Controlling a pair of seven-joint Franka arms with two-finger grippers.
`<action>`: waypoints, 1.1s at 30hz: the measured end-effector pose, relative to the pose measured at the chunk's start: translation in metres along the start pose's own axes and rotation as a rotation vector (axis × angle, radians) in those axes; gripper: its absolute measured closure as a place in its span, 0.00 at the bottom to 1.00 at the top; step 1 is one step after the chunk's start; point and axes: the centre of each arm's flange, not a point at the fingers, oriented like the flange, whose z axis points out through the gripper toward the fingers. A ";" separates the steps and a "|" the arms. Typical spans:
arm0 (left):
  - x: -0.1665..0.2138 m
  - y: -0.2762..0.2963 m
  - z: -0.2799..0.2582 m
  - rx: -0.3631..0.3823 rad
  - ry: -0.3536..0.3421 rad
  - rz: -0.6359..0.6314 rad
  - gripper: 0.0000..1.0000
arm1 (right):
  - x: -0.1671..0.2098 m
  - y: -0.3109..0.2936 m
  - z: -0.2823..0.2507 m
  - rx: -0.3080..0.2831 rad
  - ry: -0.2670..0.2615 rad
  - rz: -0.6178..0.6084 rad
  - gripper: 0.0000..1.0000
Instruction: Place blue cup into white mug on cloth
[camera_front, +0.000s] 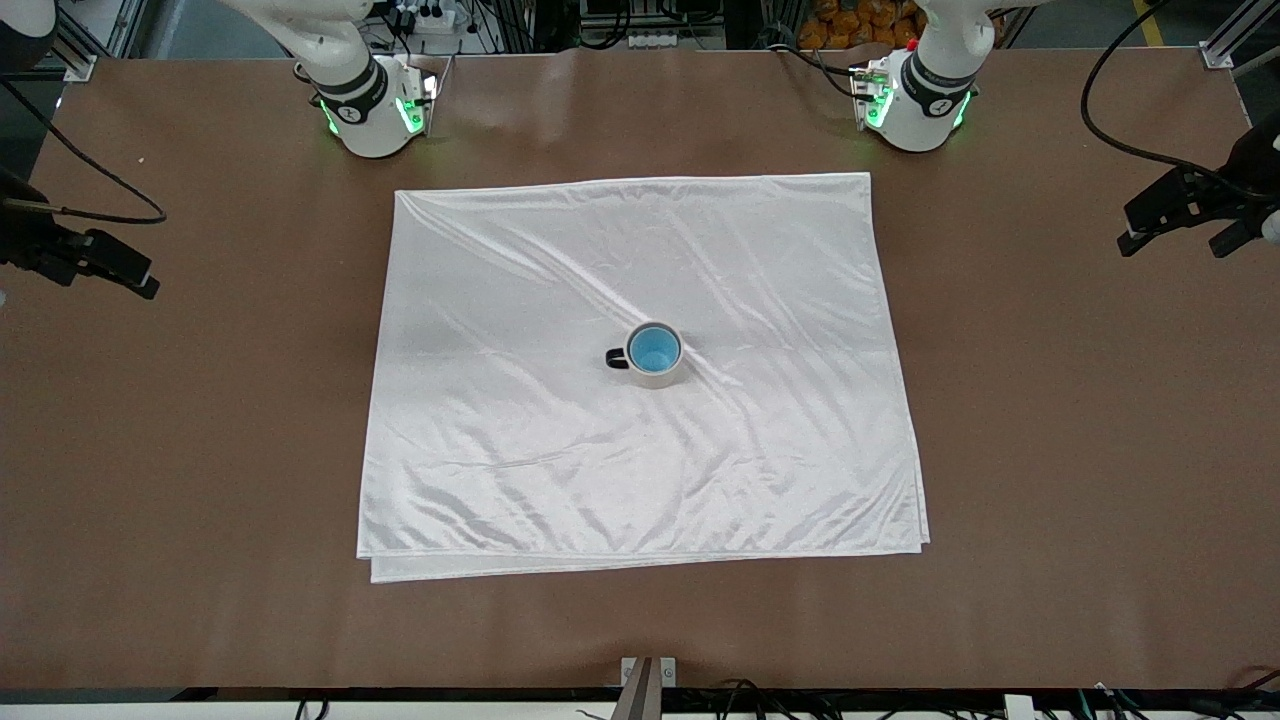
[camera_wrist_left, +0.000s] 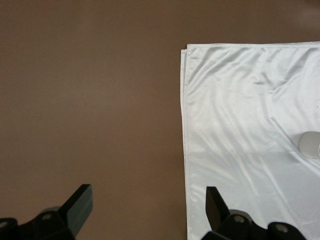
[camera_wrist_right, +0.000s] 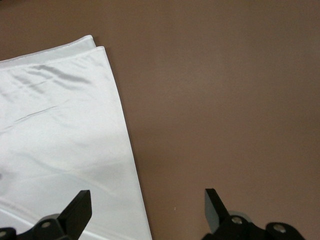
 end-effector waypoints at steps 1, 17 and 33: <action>0.000 0.000 0.001 0.000 -0.006 0.000 0.00 | 0.000 0.000 0.000 0.000 0.000 0.000 0.00; 0.000 -0.001 0.008 0.001 -0.038 0.003 0.00 | 0.001 -0.001 -0.001 0.002 0.008 -0.001 0.00; -0.001 -0.005 0.009 0.030 -0.044 0.044 0.00 | 0.002 0.006 -0.002 0.004 0.013 0.009 0.00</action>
